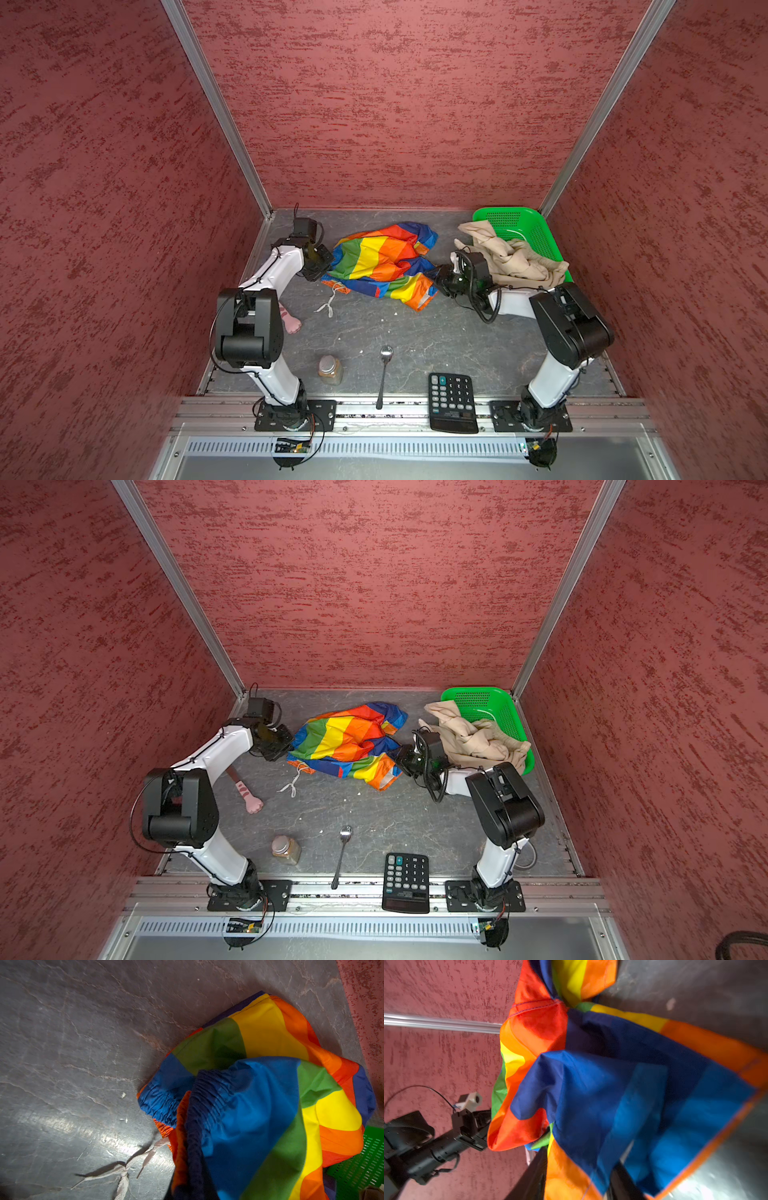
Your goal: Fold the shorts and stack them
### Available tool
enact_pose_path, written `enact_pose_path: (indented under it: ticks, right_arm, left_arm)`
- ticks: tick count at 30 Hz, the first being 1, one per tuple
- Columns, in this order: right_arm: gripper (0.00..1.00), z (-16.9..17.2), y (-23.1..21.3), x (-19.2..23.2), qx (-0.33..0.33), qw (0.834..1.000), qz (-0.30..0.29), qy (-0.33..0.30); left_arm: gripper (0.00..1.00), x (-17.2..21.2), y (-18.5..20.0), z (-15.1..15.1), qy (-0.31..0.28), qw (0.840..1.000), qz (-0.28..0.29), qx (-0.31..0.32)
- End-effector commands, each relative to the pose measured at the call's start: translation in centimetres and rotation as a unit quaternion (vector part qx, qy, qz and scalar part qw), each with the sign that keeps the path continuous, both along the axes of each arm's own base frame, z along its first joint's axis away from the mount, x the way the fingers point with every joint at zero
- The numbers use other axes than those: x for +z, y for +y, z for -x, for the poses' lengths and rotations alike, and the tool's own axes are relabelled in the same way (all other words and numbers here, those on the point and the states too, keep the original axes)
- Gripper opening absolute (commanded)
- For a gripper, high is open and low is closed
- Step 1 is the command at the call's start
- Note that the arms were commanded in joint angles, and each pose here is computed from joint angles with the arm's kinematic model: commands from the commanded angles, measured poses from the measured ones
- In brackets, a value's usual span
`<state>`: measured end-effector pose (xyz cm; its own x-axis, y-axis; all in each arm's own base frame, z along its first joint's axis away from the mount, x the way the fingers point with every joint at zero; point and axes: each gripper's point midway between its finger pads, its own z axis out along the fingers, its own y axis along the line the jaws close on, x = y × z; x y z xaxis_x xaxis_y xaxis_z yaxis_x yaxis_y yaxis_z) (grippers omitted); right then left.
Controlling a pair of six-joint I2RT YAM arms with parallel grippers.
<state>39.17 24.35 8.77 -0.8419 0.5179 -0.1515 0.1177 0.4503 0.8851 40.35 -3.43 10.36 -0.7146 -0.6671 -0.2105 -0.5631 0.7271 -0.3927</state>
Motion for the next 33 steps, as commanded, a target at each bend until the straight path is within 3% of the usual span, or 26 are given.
enact_pose_path:
  ticks: [1,4,9,12,18,21,25,29,31,33]
  right_arm:
    - [0.15,-1.0,0.6,1.4,0.001,1.000,-0.023,-0.017]
    - [0.00,-1.4,0.6,2.4,0.011,1.000,0.002,-0.025]
    - [0.00,-6.6,-2.2,9.2,0.008,0.987,0.135,-0.086]
    - [0.00,-11.3,-5.9,16.1,-0.030,0.979,0.152,-0.135]
    - [0.00,-17.1,-11.5,31.7,-0.083,0.954,0.119,-0.263]
    - [0.00,-17.5,-11.6,39.0,-0.077,0.931,0.093,-0.345]
    - [0.00,-15.7,-11.8,46.8,-0.064,0.890,0.032,-0.450]
    - [0.00,-13.2,-11.5,49.2,-0.040,0.873,0.019,-0.486]
    - [0.00,-12.2,-11.2,47.3,-0.021,0.884,0.044,-0.466]
    - [0.00,-10.9,-10.7,43.9,-0.011,0.896,0.074,-0.437]
  left_arm:
    - [0.00,-0.6,0.5,-0.1,0.010,1.000,-0.006,0.000]
    - [0.00,0.1,0.5,-0.9,0.002,1.000,-0.001,-0.002]
    - [0.00,5.4,1.8,-4.7,-0.048,0.999,0.013,0.004]
    - [0.00,9.8,2.8,-7.7,-0.089,0.995,0.032,0.017]
    - [0.00,19.8,4.3,-12.9,-0.192,0.978,0.076,0.037]
    - [0.00,26.1,4.0,-14.7,-0.266,0.956,0.114,0.036]
    - [0.00,34.1,2.8,-15.6,-0.366,0.914,0.176,0.017]
    - [0.00,39.5,1.2,-14.3,-0.439,0.875,0.202,-0.030]
    - [0.00,40.7,-0.4,-12.6,-0.453,0.867,0.195,-0.072]
    - [0.00,39.2,-2.4,-10.7,-0.438,0.872,0.189,-0.112]
